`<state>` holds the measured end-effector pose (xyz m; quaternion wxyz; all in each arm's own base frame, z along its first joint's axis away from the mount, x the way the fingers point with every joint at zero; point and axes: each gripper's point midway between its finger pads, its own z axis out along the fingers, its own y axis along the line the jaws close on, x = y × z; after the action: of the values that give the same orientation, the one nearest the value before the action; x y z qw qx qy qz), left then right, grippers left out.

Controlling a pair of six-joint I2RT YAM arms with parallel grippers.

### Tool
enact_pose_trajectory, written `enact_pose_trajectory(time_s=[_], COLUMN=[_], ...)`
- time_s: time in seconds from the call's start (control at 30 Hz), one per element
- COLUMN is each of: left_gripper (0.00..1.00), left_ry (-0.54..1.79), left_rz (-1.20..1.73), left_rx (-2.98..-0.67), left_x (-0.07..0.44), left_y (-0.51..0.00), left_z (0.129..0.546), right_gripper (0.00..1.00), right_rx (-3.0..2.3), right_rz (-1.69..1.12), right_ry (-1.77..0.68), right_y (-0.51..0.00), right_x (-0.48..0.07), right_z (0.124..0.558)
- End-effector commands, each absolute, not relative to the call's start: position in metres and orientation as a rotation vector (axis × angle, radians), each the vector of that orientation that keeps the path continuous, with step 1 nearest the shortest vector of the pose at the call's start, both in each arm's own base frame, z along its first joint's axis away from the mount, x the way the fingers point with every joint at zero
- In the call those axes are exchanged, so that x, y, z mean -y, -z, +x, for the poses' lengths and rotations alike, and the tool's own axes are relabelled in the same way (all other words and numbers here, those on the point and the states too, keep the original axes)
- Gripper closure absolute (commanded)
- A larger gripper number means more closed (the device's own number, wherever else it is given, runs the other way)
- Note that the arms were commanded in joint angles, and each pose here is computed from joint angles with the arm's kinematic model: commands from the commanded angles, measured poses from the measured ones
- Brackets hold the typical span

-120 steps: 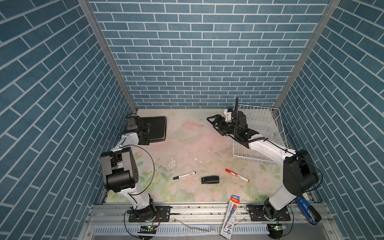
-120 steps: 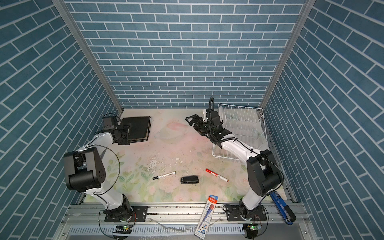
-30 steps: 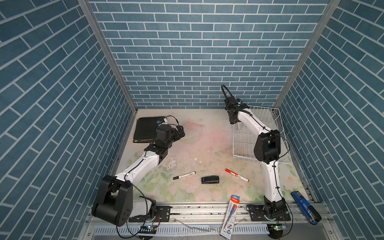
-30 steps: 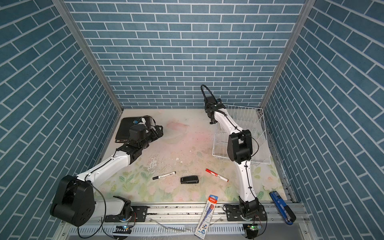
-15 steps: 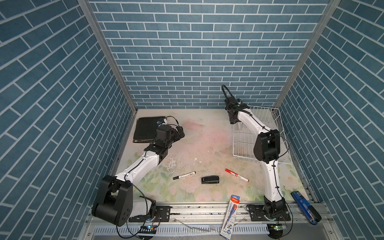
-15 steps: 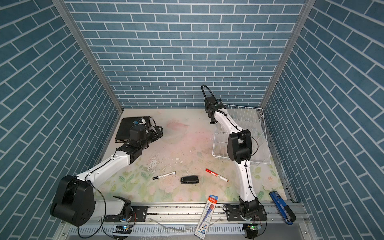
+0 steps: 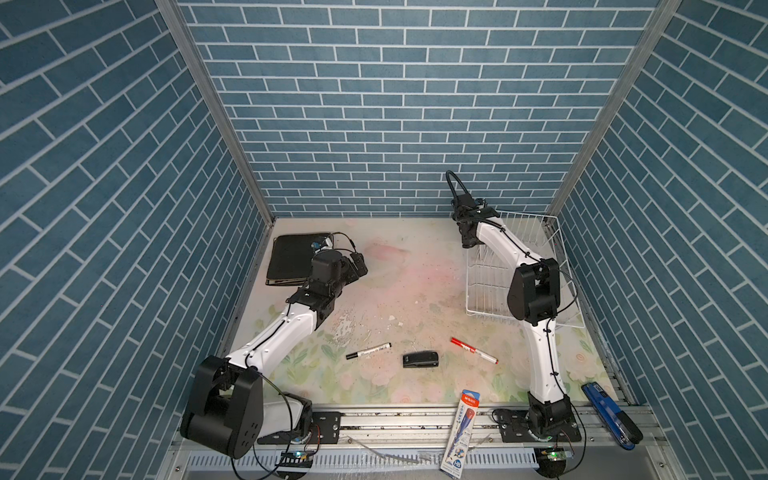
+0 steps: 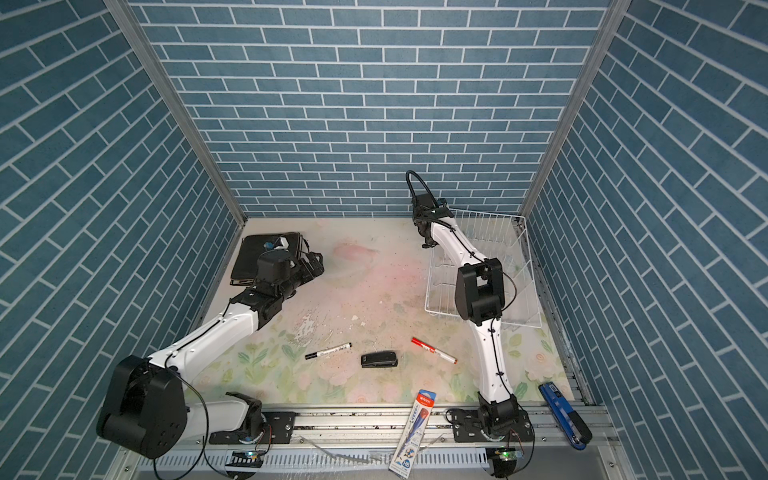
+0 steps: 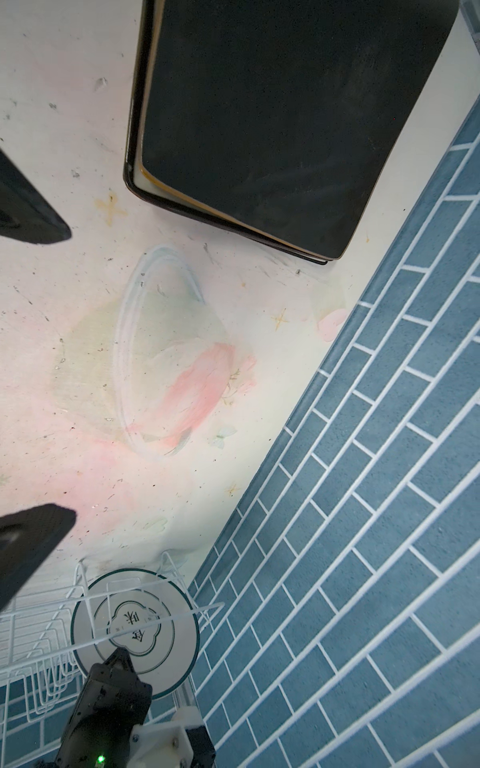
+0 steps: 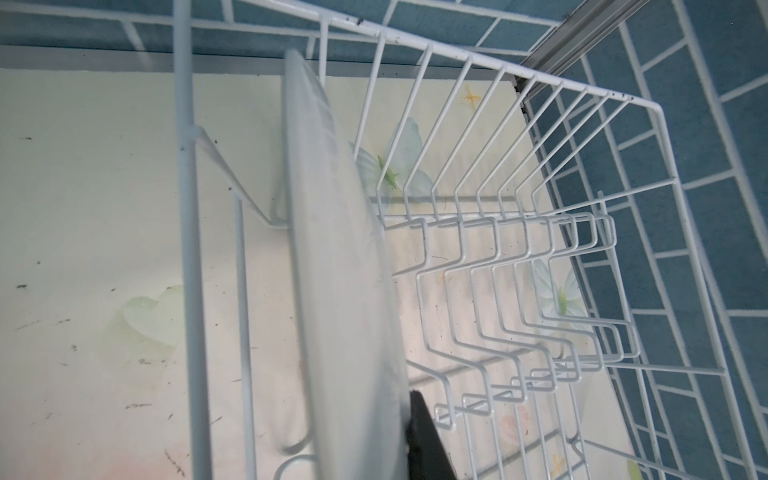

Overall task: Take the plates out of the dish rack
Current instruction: 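Lower the right gripper onto the white plate's rim in the rack while the left withdraws, then close the right gripper on the white plate's rim and lift it from the rack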

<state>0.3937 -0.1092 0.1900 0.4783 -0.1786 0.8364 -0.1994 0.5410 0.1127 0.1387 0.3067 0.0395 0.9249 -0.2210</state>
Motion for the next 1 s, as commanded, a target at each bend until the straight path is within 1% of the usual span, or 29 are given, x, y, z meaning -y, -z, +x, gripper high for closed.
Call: enact_pose_trajectory(time_s=[0.0,0.2,0.33,0.53,0.73,0.97], left_gripper=[0.00,0.00,0.00,0.00,0.00,0.00], left_ry=[0.467,0.470,0.465,0.467,0.469,0.477], left_rz=[-0.432,-0.441,-0.443,-0.456,-0.464,-0.467], left_rx=[-2.031,-2.027,-2.025,-2.032,-2.030,-2.030], left_x=[0.107,0.105,0.104,0.102,0.101,0.102], left_y=[-0.195,-0.196,-0.196,-0.192,-0.192,-0.192], left_z=[0.390,0.386,0.384,0.380,0.379,0.378], right_gripper=[0.91,0.96,1.00,1.00,1.00,1.00], right_rx=[-2.413,-2.367,-2.369,-2.356,-2.298,-2.267], right_rz=[0.103,0.076,0.068,0.050,0.031,0.015], right_ry=[0.581,0.688,0.698,0.707,0.799,0.808], right_y=[-0.150,-0.153,-0.152,-0.157,-0.169,-0.181], right_x=[-0.116,-0.116,-0.116,-0.118,-0.114,-0.120], right_z=[0.546,0.546,0.545,0.545,0.546,0.544])
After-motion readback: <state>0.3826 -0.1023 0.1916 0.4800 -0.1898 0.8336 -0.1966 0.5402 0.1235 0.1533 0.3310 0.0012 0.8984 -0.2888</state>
